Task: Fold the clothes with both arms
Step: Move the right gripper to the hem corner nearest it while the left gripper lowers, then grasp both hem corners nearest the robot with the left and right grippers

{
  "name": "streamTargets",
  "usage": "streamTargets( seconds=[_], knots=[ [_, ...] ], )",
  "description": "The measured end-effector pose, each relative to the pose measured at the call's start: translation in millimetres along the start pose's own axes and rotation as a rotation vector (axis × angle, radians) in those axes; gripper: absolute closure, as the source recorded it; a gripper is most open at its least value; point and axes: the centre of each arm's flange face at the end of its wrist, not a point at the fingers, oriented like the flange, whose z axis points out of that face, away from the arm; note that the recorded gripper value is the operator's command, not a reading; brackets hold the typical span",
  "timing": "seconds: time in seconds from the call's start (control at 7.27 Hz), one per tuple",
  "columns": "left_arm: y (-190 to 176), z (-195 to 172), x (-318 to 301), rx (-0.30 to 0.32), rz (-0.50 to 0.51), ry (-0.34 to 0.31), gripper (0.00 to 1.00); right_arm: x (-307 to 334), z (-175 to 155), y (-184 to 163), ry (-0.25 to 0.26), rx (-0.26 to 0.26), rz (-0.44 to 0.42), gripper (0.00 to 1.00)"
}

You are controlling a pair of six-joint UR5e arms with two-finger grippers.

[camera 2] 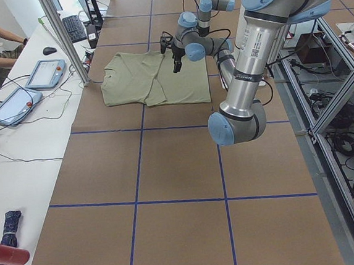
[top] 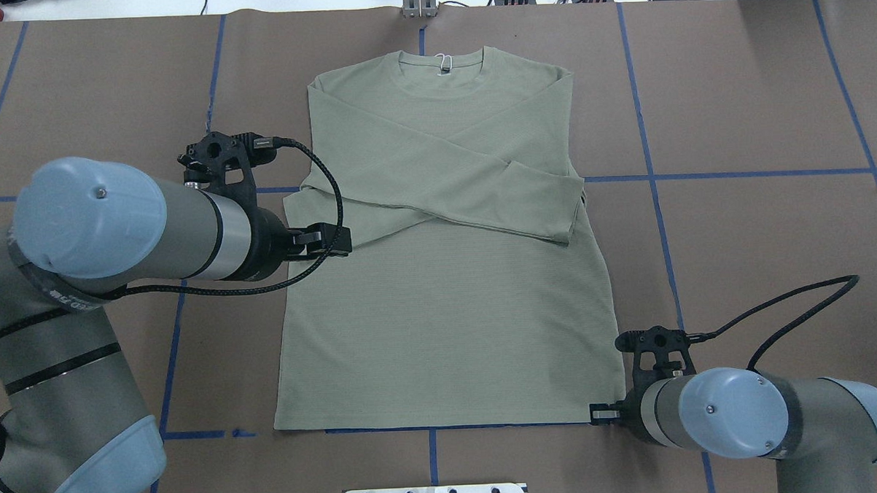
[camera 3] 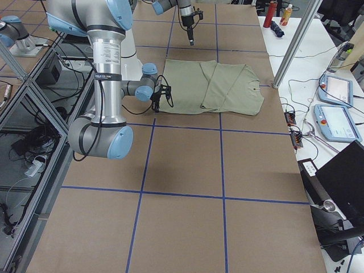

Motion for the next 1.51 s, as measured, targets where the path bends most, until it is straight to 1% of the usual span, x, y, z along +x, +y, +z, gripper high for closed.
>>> streamTargets(
  seconds=[0.14, 0.28, 0.69, 0.83, 1.1, 1.24, 1.38, 1.51],
  knots=[
    [0.0, 0.0, 0.0, 0.0, 0.0, 0.0, 0.0, -0.5, -1.1, 0.1, -0.002, 0.0, 0.0, 0.98],
    [0.0, 0.1, -0.3, 0.0, -0.001, -0.001, 0.0, -2.4, -5.7, -0.2, -0.012, 0.002, 0.001, 1.0],
    [4.6, 3.8, -2.7, -0.009, -0.011, -0.007, 0.0, -10.8, -25.6, -1.0, -0.053, 0.009, 0.009, 1.0],
    [23.0, 14.1, -1.8, -0.032, -0.045, -0.018, 0.0, -14.7, -34.8, -1.6, -0.073, 0.012, 0.01, 1.0],
    [95.6, 42.8, 9.7, -0.103, -0.14, -0.045, 0.0, -22.0, -54.1, -4.6, -0.114, 0.023, 0.013, 1.0],
    [132.0, 56.8, 5.7, -0.138, -0.177, -0.079, 0.0, -23.9, -62.1, -7.3, -0.13, 0.03, 0.017, 1.0],
    [158.2, 71.7, -10.5, -0.155, -0.19, -0.13, 0.0, -24.8, -67.4, -10.3, -0.14, 0.036, 0.021, 1.0],
    [171.3, 85.2, -32.7, -0.159, -0.191, -0.185, 0.0, -25.8, -70.0, -12.1, -0.147, 0.039, 0.023, 1.0]
  ],
)
